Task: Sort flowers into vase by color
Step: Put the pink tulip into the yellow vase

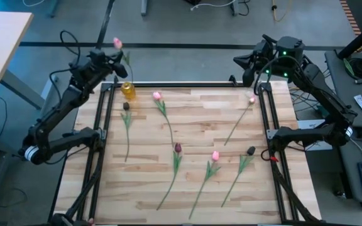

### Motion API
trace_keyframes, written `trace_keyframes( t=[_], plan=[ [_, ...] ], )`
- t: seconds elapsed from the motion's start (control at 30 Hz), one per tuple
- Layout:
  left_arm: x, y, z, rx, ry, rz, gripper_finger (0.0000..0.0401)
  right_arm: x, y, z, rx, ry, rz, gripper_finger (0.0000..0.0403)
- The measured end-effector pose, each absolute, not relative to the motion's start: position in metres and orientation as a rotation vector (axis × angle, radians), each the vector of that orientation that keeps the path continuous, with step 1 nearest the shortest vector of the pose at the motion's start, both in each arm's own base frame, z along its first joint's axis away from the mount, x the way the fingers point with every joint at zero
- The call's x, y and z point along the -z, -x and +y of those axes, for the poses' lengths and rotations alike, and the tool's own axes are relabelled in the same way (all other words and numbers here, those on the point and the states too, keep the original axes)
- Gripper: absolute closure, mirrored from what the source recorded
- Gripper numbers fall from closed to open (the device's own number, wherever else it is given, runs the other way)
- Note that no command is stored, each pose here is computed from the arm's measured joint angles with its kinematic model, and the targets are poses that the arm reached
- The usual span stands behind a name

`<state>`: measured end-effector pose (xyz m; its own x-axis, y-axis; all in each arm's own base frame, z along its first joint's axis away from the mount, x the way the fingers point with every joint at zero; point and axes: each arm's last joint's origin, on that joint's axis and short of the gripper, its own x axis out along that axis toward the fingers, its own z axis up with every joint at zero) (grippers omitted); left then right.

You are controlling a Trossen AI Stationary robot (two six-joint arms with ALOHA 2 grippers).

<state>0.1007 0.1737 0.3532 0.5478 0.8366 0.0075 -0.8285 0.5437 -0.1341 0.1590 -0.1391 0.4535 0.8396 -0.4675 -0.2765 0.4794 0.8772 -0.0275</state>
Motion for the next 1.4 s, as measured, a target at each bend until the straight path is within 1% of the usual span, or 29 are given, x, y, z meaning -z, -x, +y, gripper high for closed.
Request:
trace_keyframes(
  t=[0.1, 0.43, 0.53, 0.8, 1.1, 1.27, 1.4],
  plan=[
    [-0.349, -0.099, 0.172, -1.013, 0.113, -0.064, 0.0401, -0.454, -0.159, -0.139, 0.505, -0.045, 0.275, 0.0390],
    [-0.358, -0.089, 0.158, -1.063, 0.062, -0.098, 0.0401, -0.455, -0.158, -0.140, 0.526, -0.045, 0.275, 0.0390],
    [-0.349, -0.087, 0.156, -1.091, 0.075, -0.075, 0.0401, -0.455, -0.158, -0.140, 0.526, -0.045, 0.275, 0.0390],
    [-0.323, -0.085, 0.153, -1.091, 0.134, -0.069, 0.0401, -0.455, -0.158, -0.140, 0.527, -0.044, 0.275, 0.0390],
    [-0.325, -0.085, 0.152, -1.076, 0.143, -0.100, 0.0401, -0.455, -0.158, -0.140, 0.527, -0.047, 0.274, 0.0390],
    [-0.314, -0.086, 0.154, -1.080, 0.158, -0.066, 0.0401, -0.455, -0.158, -0.140, 0.527, -0.047, 0.274, 0.0390],
    [-0.295, -0.087, 0.156, -1.099, 0.207, -0.010, 0.0401, -0.455, -0.158, -0.140, 0.527, -0.047, 0.274, 0.0390]
  ],
)
